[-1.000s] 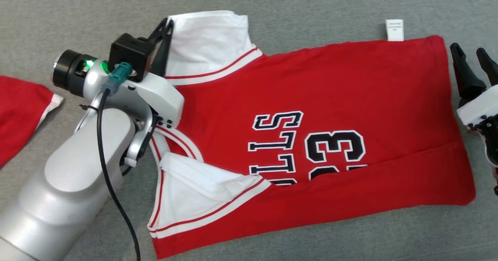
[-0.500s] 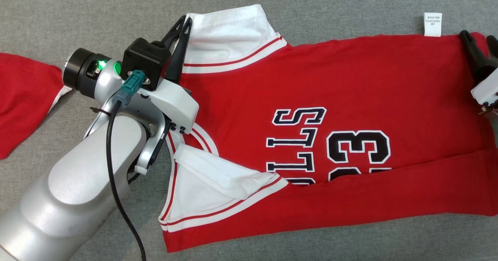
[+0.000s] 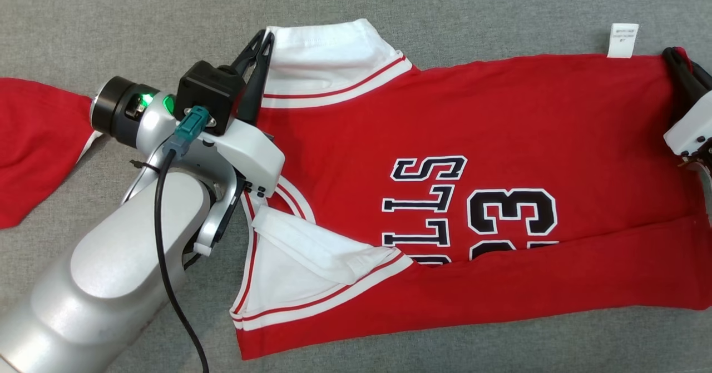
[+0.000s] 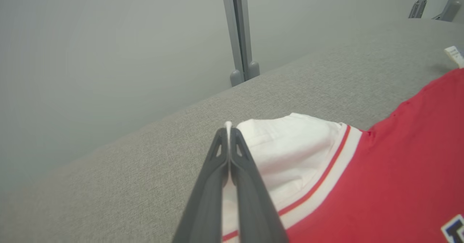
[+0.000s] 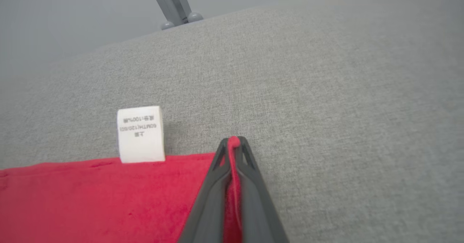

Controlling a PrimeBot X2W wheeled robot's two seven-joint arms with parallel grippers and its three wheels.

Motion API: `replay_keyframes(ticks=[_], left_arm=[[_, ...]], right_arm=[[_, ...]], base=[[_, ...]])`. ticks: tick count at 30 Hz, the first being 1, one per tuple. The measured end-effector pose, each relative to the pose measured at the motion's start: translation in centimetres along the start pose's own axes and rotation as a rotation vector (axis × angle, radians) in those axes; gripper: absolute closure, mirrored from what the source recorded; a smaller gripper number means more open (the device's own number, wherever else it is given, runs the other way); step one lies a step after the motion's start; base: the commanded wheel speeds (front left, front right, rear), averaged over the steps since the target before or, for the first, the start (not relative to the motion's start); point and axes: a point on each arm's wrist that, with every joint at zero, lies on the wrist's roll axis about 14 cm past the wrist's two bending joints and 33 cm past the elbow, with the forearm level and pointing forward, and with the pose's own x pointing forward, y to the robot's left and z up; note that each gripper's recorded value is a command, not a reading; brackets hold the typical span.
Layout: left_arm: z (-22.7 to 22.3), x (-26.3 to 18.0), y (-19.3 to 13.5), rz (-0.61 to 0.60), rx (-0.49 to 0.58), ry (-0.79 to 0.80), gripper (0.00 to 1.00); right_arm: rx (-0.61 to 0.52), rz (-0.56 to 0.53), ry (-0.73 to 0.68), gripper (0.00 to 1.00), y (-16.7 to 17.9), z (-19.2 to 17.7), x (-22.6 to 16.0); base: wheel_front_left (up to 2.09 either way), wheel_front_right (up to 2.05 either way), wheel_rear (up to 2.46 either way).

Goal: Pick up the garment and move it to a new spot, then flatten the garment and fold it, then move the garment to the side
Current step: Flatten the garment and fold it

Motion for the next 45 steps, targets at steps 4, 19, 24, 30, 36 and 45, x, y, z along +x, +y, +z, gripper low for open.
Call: replay_keyframes(ticks=[4, 19, 24, 30, 36, 45], left_arm=[[0.0, -0.3, -0.2, -0.001, -0.007, 0.003, 1.0], [2.0, -4.5, -0.4, -0.002, -0.054, -0.033, 1.0], [2.3, -7.0, -1.3, -0.05, -0.086, -0.033, 1.0], [1.7, -9.4, -1.1, -0.062, -0.107, 0.005, 1.0], [1.3, -11.3, -0.8, -0.063, -0.124, 0.042, 1.0], [0.5, -13.5, -1.9, -0.126, -0.13, 0.108, 1.0]], right_arm=[[-0.016, 0.004, -0.038, 1.0, 0.1, 0.6, -0.4], [-0.029, 0.041, -0.199, 1.0, 1.1, 1.7, -4.7], [-0.03, 0.04, -0.214, 1.0, 1.1, 1.7, -6.3], [-0.013, 0.038, -0.249, 1.0, 1.0, 2.1, -7.6], [-0.055, 0.042, -0.26, 1.0, 1.0, 1.7, -8.9], [-0.122, 0.055, -0.258, 1.0, 1.2, 0.5, -10.6]], base=[[0.0, 0.0, 0.0], [0.0, 0.0, 0.0], [0.0, 0.0, 0.0], [0.0, 0.0, 0.0], [0.0, 0.0, 0.0], [0.0, 0.0, 0.0]])
